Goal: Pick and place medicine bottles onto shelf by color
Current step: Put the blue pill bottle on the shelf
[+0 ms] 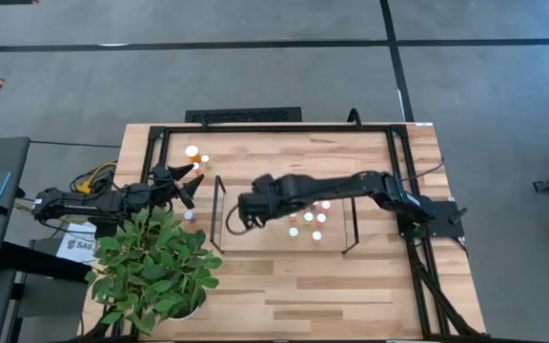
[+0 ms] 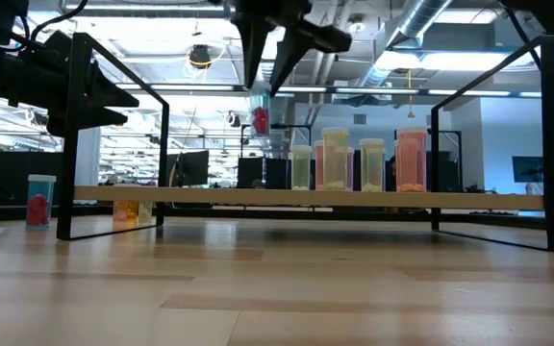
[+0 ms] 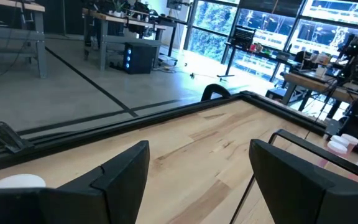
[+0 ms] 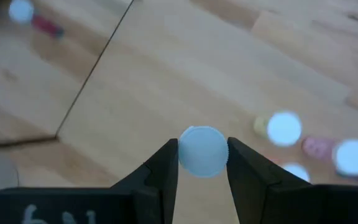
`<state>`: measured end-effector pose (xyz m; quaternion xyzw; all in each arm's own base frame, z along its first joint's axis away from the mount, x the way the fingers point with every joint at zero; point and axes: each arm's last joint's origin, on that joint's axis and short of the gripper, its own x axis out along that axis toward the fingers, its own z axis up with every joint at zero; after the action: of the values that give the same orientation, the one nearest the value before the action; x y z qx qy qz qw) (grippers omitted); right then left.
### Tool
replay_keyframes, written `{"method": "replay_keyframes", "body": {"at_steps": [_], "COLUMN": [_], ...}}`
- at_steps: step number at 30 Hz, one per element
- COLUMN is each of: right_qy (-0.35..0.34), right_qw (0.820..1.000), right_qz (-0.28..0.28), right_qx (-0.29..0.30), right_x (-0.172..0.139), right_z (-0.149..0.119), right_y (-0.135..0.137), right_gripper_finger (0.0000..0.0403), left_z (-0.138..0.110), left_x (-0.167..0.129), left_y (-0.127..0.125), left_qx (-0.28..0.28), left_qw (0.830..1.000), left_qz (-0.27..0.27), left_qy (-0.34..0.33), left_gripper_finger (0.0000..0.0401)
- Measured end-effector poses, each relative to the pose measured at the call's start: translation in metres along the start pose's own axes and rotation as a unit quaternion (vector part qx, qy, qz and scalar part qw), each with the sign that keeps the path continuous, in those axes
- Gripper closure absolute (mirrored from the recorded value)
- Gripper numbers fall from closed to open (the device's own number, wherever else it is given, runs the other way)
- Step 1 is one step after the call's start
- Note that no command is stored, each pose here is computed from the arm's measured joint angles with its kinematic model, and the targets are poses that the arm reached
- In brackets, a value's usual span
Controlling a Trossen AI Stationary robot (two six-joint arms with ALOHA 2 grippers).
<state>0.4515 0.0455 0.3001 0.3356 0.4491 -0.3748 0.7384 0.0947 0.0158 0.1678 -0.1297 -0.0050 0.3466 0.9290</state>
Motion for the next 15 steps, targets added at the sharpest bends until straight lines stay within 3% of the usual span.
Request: {"method": "replay_keyframes", "body": {"at_steps": [5, 15], "right_qy": [0.014, 0.030], "right_qw": [1.000, 0.998], "right_qz": [-0.010, -0.050], "right_qx": [-0.025, 0.028], "right_x": [-0.001, 0.012], "right_z": [-0.025, -0.053], "right_y": [0.006, 0.014], "right_gripper_finger": [0.0268, 0.0265], "left_z": [0.000, 0.000], "left_x": [0.000, 0.000], "left_y": [0.000, 0.000], "left_qx": [0.000, 0.000], "left_qw": [1.000, 1.000], "left_qz": [0.000, 0.000], "left_qy": [0.000, 0.000], "left_gripper_finger": [0.0137, 0.0137]}}
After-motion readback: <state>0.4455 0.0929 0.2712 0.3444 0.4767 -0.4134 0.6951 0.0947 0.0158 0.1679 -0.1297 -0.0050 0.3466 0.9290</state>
